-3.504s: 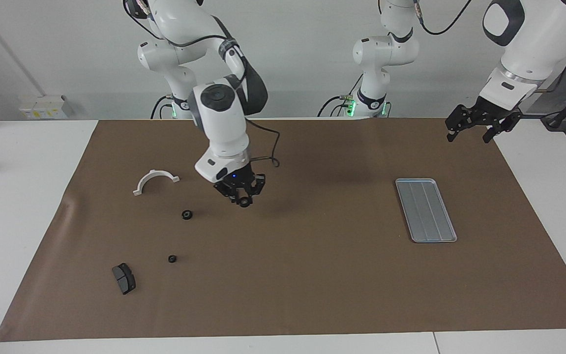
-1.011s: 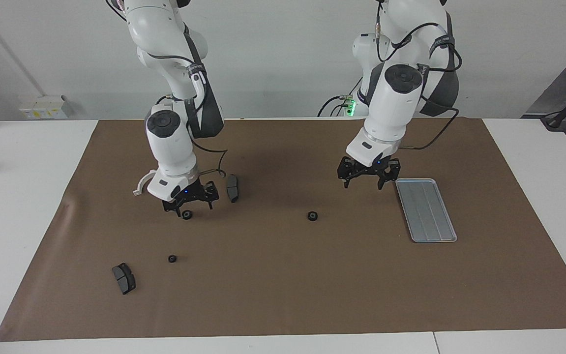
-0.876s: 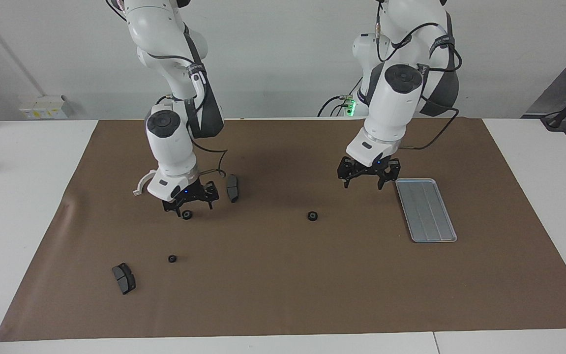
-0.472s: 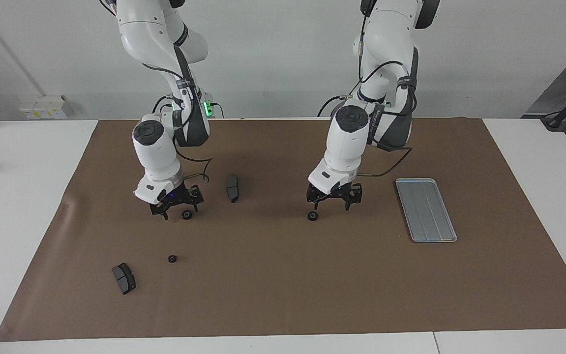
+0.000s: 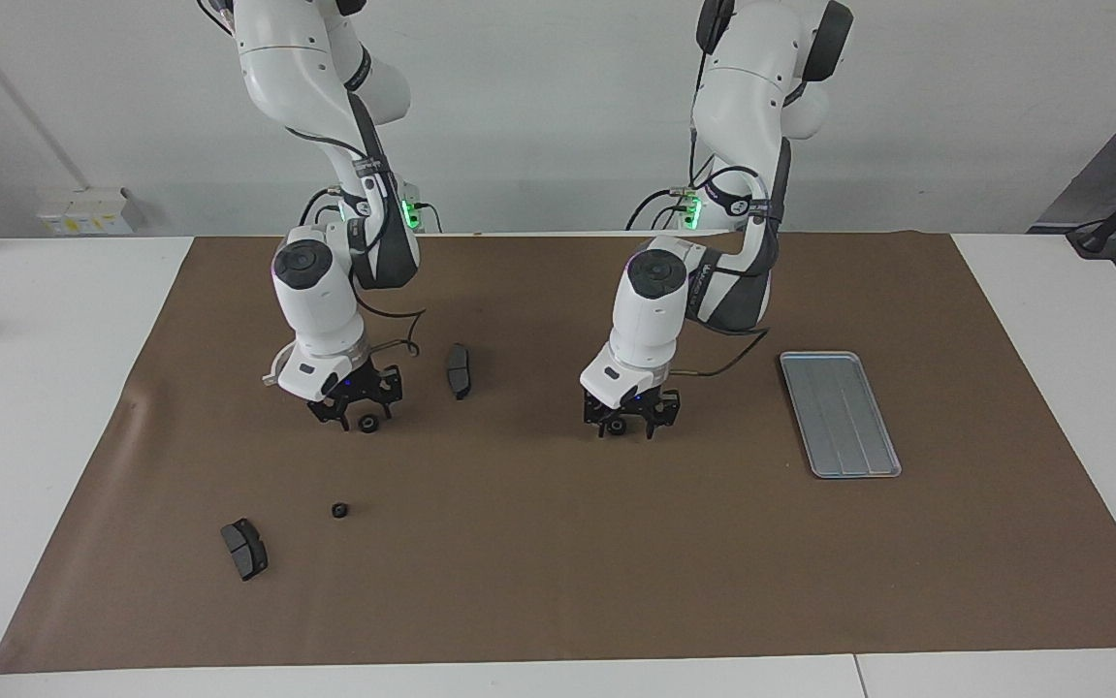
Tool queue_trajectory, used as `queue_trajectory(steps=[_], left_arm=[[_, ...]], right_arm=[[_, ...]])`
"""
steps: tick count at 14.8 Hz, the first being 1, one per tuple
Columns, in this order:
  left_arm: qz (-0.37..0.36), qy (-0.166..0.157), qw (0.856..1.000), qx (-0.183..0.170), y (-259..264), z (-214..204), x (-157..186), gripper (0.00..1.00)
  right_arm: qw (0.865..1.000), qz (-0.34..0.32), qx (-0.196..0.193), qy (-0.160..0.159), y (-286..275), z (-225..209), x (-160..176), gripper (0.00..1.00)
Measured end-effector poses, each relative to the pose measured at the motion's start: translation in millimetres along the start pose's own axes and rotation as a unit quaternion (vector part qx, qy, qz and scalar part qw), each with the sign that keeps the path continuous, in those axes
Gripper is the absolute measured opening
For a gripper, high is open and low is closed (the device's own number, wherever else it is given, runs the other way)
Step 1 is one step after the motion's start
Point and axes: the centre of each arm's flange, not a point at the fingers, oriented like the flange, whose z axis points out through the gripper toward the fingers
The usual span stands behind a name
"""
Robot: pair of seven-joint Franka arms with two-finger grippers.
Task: Pick bearing gear from pile to tray
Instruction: 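Lower the left gripper onto the gear at center and grasp it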
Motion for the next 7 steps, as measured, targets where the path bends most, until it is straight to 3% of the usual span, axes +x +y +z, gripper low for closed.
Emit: queue_trajectory(steps=[3, 6, 7], left_arm=[[0.003, -0.001, 1.0, 0.0, 2.0, 8.2, -7.1, 0.8], [-0.009, -0.003, 1.0, 0.001, 0.5, 12.3, -10.1, 0.75], [-0.021, -0.003, 1.0, 0.001, 0.5, 11.8, -10.1, 0.67]], right_arm=[[1.0, 0.0, 0.0, -0.001, -0.2, 1.1, -1.0, 0.67], [1.0, -0.002, 0.001, 0.0, -1.3, 0.2, -1.0, 0.39], [1.0, -0.001, 0.001, -0.001, -0.9, 0.3, -1.2, 0.39]])
